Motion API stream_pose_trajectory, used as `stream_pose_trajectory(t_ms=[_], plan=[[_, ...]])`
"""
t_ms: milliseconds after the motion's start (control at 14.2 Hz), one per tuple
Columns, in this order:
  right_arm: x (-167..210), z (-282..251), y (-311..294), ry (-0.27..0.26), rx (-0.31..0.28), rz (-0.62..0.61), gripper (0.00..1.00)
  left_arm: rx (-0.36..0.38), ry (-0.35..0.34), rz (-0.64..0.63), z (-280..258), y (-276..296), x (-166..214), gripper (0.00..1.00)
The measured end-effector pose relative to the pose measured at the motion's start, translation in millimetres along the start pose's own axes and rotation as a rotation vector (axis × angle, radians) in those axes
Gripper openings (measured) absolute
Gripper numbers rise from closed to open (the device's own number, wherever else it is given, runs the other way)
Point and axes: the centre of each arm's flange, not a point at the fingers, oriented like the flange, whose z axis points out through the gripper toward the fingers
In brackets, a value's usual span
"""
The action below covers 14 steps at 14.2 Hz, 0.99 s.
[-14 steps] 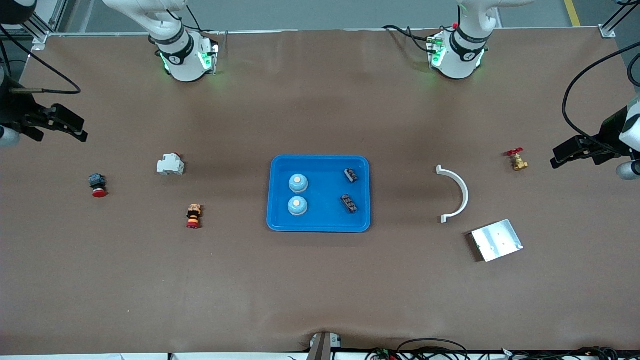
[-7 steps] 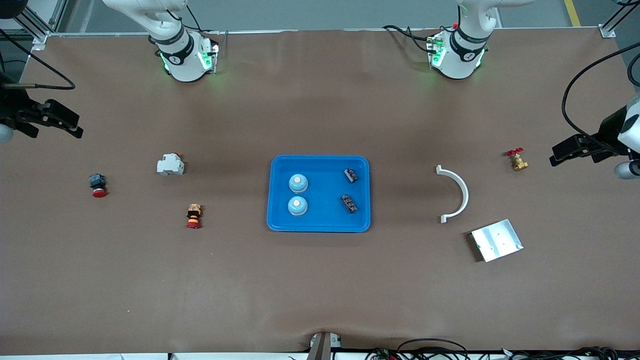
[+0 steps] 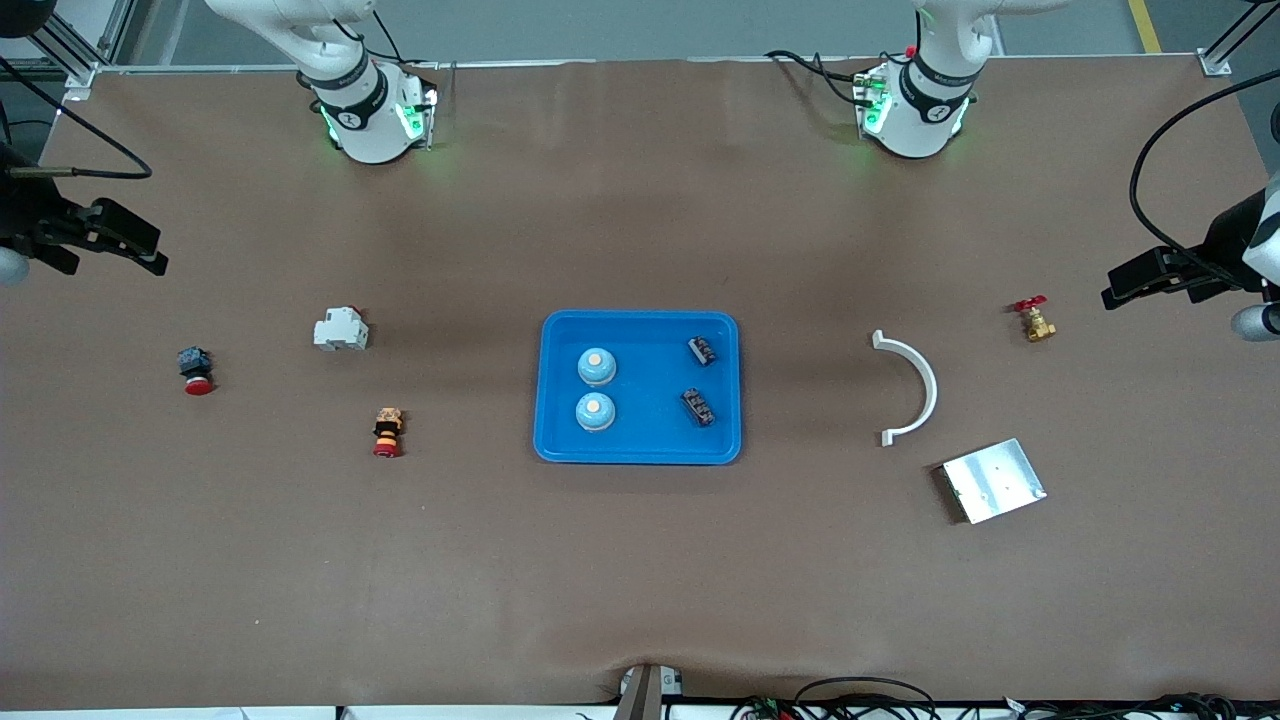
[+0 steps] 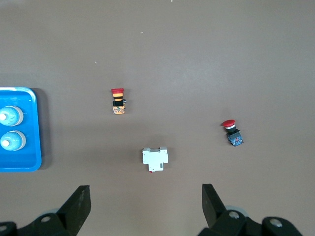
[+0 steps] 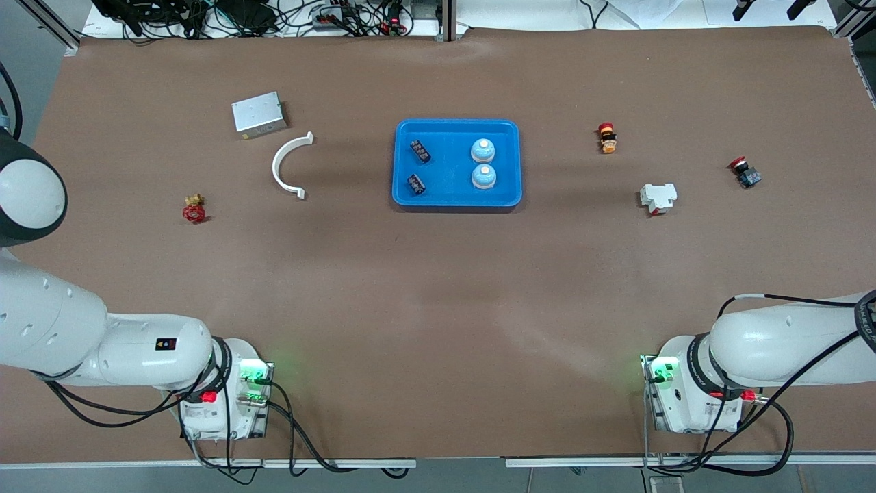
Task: Place electrolytic capacitor and blue bell in tray
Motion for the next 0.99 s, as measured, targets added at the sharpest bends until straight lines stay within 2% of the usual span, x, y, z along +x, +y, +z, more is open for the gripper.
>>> stream_pose_trajectory(t_ms=[989], plan=[[0.0,0.5,5.4,-0.002,0.001,0.010,1.00,0.000,-0.003,0.000,0.9,0.0,0.2,1.00]])
